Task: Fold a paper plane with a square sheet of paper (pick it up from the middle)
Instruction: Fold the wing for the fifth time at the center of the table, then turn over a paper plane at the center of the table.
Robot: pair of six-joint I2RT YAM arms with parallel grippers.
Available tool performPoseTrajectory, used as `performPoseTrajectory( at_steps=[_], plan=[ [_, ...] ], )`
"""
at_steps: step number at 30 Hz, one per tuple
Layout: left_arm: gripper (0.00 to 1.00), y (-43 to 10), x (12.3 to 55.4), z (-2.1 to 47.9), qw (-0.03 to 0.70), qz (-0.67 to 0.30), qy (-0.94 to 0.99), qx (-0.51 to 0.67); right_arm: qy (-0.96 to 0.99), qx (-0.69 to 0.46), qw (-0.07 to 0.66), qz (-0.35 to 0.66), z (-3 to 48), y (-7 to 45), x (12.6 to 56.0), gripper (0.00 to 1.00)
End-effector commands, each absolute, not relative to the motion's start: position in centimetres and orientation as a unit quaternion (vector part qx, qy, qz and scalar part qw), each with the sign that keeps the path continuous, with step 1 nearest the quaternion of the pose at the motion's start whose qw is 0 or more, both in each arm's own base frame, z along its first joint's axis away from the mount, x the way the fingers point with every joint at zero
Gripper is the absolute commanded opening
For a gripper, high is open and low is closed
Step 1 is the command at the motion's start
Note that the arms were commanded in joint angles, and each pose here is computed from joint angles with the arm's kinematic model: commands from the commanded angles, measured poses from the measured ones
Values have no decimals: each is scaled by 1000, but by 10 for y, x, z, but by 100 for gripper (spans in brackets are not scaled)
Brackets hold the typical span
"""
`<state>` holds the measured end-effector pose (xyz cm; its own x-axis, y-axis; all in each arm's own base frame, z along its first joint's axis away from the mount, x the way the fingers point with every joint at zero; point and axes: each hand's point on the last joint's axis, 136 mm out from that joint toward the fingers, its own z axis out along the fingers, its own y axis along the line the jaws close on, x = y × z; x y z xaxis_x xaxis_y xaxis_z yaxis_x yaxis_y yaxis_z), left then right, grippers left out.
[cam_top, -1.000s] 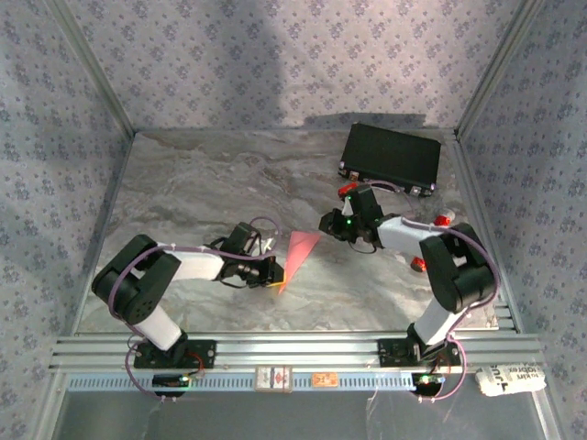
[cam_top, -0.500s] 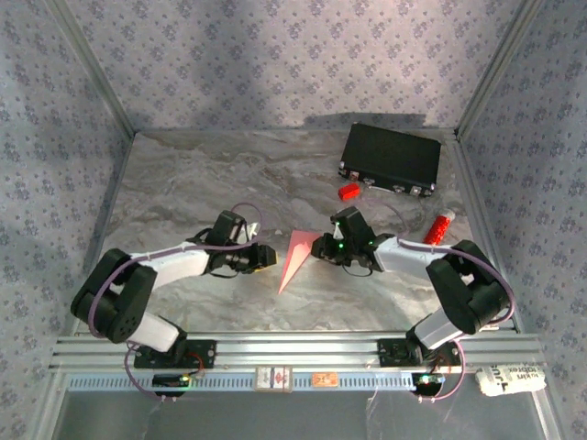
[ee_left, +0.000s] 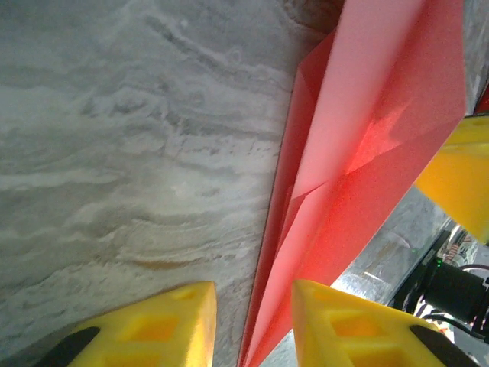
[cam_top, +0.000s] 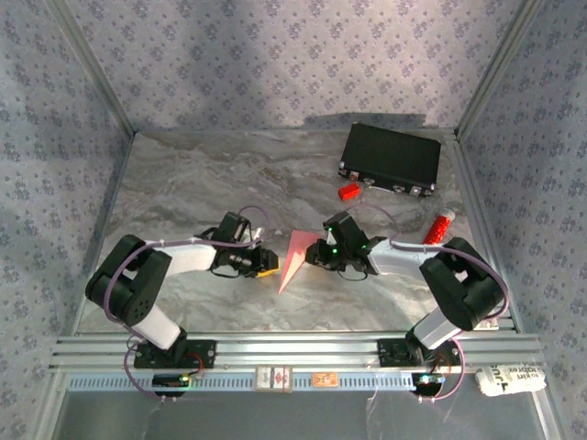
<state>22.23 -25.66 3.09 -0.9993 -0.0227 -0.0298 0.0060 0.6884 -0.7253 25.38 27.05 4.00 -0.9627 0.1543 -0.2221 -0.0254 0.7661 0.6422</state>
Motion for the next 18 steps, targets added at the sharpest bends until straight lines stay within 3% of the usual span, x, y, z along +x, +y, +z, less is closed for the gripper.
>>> performPoseTrajectory(
  at_steps=[1, 18],
  plan=[
    [29, -267, 230, 40, 20, -416, 909, 16, 928, 32, 126, 349, 41, 279, 254, 24],
    [30, -289, 230, 34, -3, -423, 905, 43, 927, 28, 112, 358, 34, 281, 245, 24]
  ],
)
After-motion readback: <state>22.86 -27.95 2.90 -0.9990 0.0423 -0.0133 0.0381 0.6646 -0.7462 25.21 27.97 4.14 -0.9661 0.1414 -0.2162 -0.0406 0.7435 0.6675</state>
